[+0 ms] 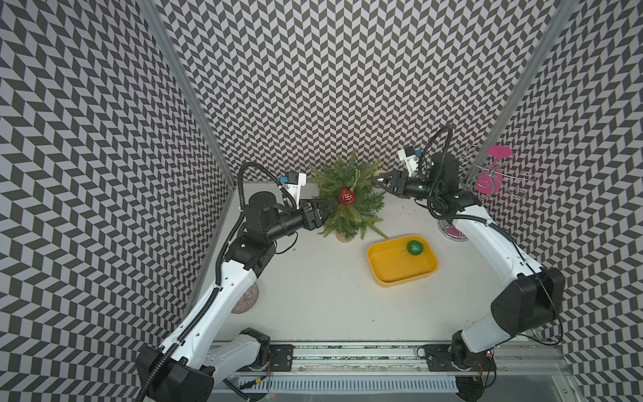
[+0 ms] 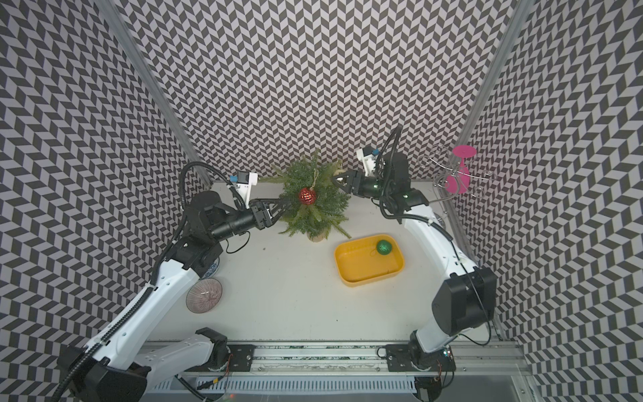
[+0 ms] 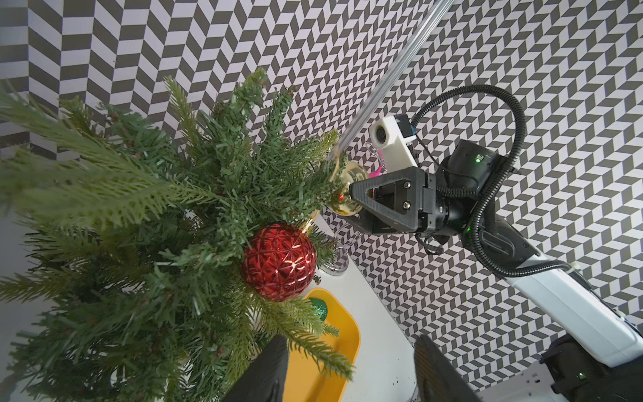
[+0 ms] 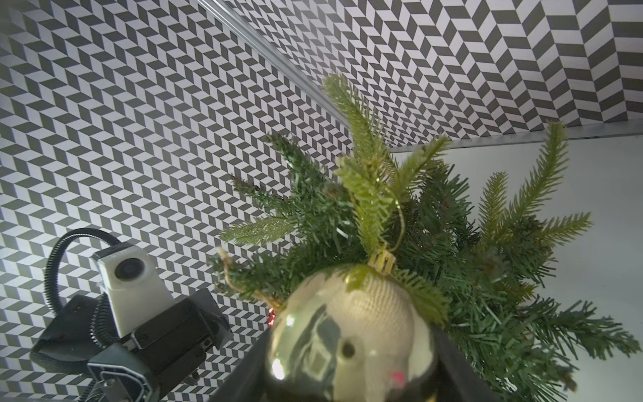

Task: Decorate the small christmas tree with ornaments
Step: Hang an ornament on the christmas tree.

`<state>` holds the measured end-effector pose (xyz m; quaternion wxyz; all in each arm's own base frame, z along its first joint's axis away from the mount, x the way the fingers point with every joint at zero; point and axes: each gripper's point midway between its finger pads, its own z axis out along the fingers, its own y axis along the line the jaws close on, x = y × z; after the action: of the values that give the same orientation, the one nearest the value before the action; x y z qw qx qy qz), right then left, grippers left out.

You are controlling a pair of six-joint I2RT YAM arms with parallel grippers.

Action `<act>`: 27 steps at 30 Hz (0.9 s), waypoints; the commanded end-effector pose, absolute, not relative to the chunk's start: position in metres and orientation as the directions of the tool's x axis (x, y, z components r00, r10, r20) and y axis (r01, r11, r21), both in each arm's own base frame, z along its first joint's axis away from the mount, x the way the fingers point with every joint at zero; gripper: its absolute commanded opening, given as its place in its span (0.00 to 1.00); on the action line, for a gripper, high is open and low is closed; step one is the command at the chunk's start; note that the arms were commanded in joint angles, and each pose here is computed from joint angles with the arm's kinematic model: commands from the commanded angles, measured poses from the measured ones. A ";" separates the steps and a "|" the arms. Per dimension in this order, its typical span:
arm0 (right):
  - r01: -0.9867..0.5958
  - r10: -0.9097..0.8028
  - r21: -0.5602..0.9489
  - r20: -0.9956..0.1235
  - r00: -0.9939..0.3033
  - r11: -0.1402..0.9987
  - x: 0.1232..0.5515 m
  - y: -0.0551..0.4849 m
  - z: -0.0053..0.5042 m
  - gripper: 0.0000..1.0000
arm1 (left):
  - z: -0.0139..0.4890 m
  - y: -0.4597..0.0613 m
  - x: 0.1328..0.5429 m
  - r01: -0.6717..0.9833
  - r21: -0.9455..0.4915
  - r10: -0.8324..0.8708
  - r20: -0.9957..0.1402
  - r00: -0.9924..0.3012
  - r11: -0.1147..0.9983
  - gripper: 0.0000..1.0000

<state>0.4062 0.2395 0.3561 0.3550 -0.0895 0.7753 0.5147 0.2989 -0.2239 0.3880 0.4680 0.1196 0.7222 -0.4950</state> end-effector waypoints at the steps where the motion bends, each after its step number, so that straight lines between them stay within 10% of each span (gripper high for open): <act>1: -0.617 0.254 0.663 -0.741 -0.621 0.425 0.395 0.237 0.392 0.59 | 0.391 -0.222 0.298 0.645 -0.601 -0.299 -0.797 -0.525 0.472 0.60; 27: -0.581 0.261 0.681 -0.720 -0.643 0.446 0.396 0.230 0.365 0.59 | 0.391 -0.223 0.298 0.644 -0.605 -0.298 -0.794 -0.530 0.468 0.60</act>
<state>0.3988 0.2330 0.3463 0.3798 -0.0932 0.7624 0.5155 0.2983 -0.2243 0.3882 0.4667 0.1201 0.7219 -0.4967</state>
